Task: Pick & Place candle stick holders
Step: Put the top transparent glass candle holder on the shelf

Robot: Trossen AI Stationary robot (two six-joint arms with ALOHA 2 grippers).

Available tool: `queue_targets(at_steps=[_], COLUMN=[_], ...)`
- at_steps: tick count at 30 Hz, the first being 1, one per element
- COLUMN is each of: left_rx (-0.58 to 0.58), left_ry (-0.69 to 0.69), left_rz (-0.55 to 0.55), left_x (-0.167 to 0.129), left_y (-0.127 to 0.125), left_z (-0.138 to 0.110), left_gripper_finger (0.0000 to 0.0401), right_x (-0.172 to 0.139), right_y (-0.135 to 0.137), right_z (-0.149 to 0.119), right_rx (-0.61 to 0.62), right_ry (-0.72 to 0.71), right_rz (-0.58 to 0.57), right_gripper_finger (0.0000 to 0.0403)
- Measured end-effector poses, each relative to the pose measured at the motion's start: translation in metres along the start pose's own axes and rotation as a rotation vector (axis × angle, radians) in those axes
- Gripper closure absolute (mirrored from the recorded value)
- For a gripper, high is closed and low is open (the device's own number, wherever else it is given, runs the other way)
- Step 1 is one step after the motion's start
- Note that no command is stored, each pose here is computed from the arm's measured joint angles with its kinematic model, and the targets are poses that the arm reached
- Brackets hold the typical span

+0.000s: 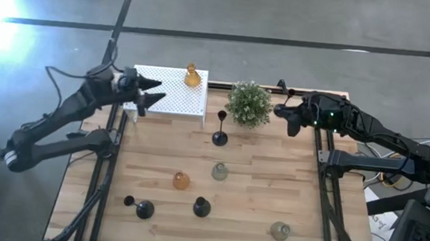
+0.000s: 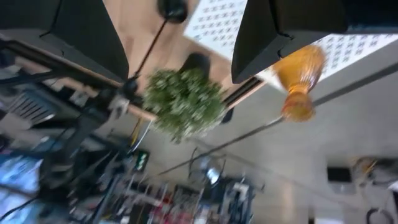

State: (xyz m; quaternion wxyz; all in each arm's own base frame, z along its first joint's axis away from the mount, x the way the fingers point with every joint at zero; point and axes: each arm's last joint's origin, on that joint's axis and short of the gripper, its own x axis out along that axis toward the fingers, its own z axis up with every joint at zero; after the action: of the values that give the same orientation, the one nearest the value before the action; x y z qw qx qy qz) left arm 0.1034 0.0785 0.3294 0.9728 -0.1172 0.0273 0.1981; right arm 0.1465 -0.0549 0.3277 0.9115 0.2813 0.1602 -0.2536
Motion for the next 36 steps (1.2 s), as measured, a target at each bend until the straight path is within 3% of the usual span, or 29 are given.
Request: queue_targets(at_steps=[6, 14, 20, 25, 29, 36], left_rx=[-0.006, -0.190, -0.210, -0.183, -0.173, -0.175], left_ry=[-0.102, -0.136, -0.099, -0.087, -0.058, 0.019], left_rz=[-0.025, -0.146, -0.230, -0.282, -0.324, -0.464], left_x=[-0.024, -0.040, -0.041, -0.042, -0.042, -0.036], left_y=[-0.010, -0.020, -0.022, -0.024, -0.025, -0.027], left_z=[0.009, 0.016, 0.014, 0.014, 0.013, 0.013], left_gripper_finger=[0.0111, 0.0111, 0.0112, 0.0118, 0.0152, 0.0251], right_x=[-0.002, -0.023, -0.047, -0.070, -0.084, -0.097], right_y=[0.001, 0.001, -0.007, -0.010, -0.013, -0.018], right_z=[-0.001, -0.005, -0.016, -0.017, -0.019, -0.020], right_rx=[-0.011, 0.050, 0.147, 0.205, 0.216, 0.222], right_ry=[0.021, 0.057, 0.097, 0.025, -0.034, -0.141], right_rz=[0.053, 0.159, 0.151, 0.204, 0.228, 0.183], right_gripper_finger=[0.0343, 0.0360, 0.0360, 0.0363, 0.0370, 0.0371])
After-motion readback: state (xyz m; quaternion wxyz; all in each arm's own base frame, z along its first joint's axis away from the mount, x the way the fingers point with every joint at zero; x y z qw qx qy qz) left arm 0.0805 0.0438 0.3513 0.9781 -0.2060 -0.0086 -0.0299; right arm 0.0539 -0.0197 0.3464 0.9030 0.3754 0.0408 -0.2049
